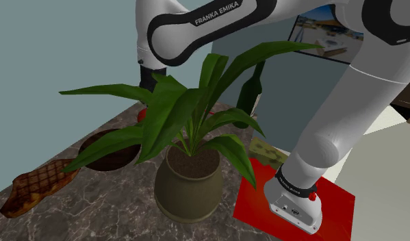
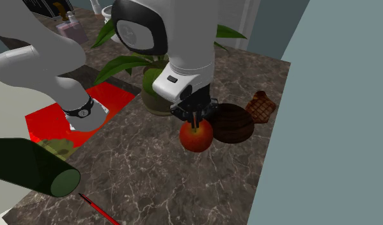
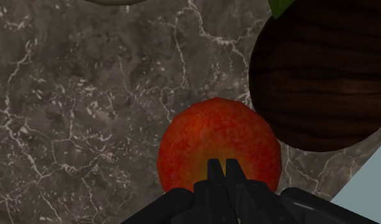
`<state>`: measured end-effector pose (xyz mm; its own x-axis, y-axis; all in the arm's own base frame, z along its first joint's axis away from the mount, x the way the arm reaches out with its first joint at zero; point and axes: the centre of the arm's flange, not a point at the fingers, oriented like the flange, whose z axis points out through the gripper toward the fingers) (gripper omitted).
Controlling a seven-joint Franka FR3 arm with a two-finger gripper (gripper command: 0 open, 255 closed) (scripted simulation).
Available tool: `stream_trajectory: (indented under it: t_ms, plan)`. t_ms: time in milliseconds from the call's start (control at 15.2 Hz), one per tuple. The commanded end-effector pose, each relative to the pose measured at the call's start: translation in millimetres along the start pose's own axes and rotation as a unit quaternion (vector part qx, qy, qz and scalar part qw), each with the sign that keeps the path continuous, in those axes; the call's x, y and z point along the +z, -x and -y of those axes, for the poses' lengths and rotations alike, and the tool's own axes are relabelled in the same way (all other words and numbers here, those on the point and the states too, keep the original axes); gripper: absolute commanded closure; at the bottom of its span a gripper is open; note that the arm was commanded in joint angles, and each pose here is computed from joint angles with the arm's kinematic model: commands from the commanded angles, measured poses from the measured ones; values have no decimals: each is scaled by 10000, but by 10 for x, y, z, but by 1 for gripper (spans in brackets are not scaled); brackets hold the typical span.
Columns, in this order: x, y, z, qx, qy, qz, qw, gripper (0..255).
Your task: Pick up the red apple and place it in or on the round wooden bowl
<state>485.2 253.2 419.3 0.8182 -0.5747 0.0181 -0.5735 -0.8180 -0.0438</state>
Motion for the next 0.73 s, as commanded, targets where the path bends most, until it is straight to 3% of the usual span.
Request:
stream_trajectory:
  t_ms: [0, 660]
  plan:
    - [-106, -2, 9, 0, 1, 1, 10000, 255]
    - [-634, -11, 32, 0, 1, 1, 10000, 255]
